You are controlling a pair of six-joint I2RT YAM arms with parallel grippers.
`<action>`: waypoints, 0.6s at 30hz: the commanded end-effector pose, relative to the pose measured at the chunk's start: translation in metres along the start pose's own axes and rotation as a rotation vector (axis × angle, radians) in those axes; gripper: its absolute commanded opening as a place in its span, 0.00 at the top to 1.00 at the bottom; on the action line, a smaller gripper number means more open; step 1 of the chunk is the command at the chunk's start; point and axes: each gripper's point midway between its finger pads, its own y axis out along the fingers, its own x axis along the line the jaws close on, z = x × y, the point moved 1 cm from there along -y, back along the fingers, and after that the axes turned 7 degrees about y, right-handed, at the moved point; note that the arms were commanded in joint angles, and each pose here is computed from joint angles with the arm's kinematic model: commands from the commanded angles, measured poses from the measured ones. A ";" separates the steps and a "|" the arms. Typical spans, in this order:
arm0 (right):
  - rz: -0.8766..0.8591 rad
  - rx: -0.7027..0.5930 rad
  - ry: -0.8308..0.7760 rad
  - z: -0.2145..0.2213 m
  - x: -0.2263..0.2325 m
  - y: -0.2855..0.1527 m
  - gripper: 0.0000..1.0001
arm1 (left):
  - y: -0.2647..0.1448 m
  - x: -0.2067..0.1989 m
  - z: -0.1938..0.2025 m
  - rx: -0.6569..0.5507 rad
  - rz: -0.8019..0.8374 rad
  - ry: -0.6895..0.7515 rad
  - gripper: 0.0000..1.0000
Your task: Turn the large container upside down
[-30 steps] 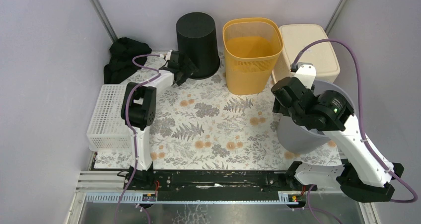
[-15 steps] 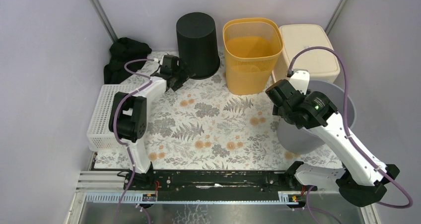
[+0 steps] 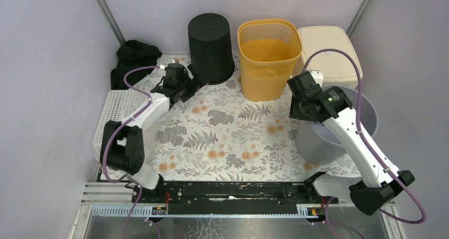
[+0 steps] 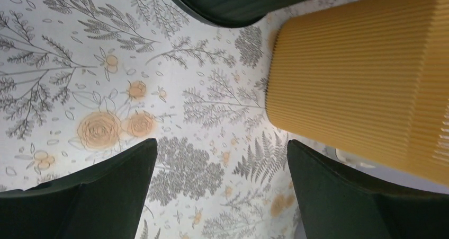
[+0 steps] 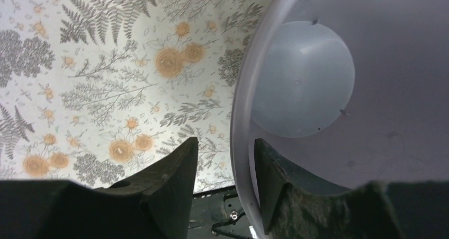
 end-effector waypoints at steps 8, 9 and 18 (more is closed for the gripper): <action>-0.077 0.163 -0.069 0.019 0.012 -0.011 0.63 | -0.068 -0.022 0.018 0.016 0.082 0.097 0.00; -0.069 0.174 -0.076 0.021 0.011 -0.009 0.63 | -0.071 -0.023 0.019 0.014 0.083 0.103 0.00; -0.011 0.185 -0.097 0.026 0.000 -0.005 0.63 | -0.092 -0.026 0.018 0.005 0.098 0.125 0.00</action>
